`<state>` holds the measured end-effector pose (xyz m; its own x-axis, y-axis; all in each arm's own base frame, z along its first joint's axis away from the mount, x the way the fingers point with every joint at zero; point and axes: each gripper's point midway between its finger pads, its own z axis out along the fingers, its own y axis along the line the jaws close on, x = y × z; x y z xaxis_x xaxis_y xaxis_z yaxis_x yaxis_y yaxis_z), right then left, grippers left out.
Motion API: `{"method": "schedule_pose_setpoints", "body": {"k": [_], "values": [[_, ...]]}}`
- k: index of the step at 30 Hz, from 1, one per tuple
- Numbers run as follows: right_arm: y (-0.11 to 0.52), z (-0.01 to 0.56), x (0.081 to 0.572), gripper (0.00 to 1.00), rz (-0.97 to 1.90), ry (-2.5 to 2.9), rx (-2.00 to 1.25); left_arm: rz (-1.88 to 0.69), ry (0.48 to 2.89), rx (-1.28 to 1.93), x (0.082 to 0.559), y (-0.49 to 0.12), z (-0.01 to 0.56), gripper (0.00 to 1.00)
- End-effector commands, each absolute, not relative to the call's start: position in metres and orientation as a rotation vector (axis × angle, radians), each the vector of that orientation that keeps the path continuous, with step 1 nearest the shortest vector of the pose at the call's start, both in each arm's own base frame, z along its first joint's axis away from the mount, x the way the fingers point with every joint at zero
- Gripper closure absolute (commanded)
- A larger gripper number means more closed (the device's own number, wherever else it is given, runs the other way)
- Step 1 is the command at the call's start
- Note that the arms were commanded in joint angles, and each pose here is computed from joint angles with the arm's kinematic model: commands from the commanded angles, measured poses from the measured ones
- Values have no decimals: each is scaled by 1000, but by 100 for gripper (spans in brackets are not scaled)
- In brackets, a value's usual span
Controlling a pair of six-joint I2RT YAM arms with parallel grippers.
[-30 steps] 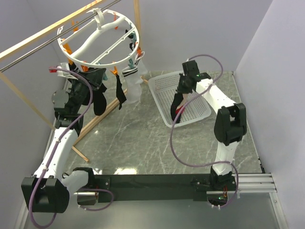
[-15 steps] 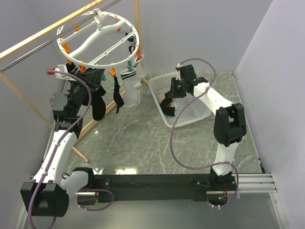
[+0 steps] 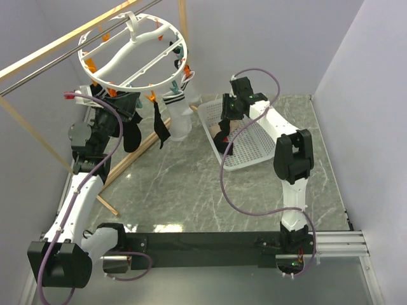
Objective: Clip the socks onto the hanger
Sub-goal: Pick up the sock from the bin.
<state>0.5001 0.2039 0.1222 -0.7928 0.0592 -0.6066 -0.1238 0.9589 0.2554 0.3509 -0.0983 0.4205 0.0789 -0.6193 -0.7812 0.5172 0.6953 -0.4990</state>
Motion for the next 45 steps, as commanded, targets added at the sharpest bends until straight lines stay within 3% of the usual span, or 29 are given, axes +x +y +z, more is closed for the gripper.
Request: {"method": "schedule_pose_setpoints", "body": {"k": [1,8,13,18,28,30,33,34,35,45], "values": [[196,122,519,52,279,2437,-53,-829,1192,-86,349,-97,435,92],[179,90,516,51,138,2516,-62,-815,1196,-86,348,-95,435,92],[186,86,515,51,190,2502,-76,-808,1202,-88,348,-94,432,92],[195,82,526,64,243,2487,-29,-793,1207,-73,346,-94,435,92],[204,68,526,59,259,2516,-57,-780,1206,-64,344,-94,437,93],[202,68,527,63,244,2514,-65,-781,1203,-66,344,-94,438,93],[203,73,530,80,243,2497,-83,-777,1201,-67,343,-93,439,93],[203,76,532,96,244,2491,-81,-776,1200,-68,343,-93,439,93],[204,86,533,100,248,2478,-82,-777,1203,-71,344,-93,438,92],[205,184,494,100,423,2276,-117,-793,1178,-69,337,-93,443,93]]}}
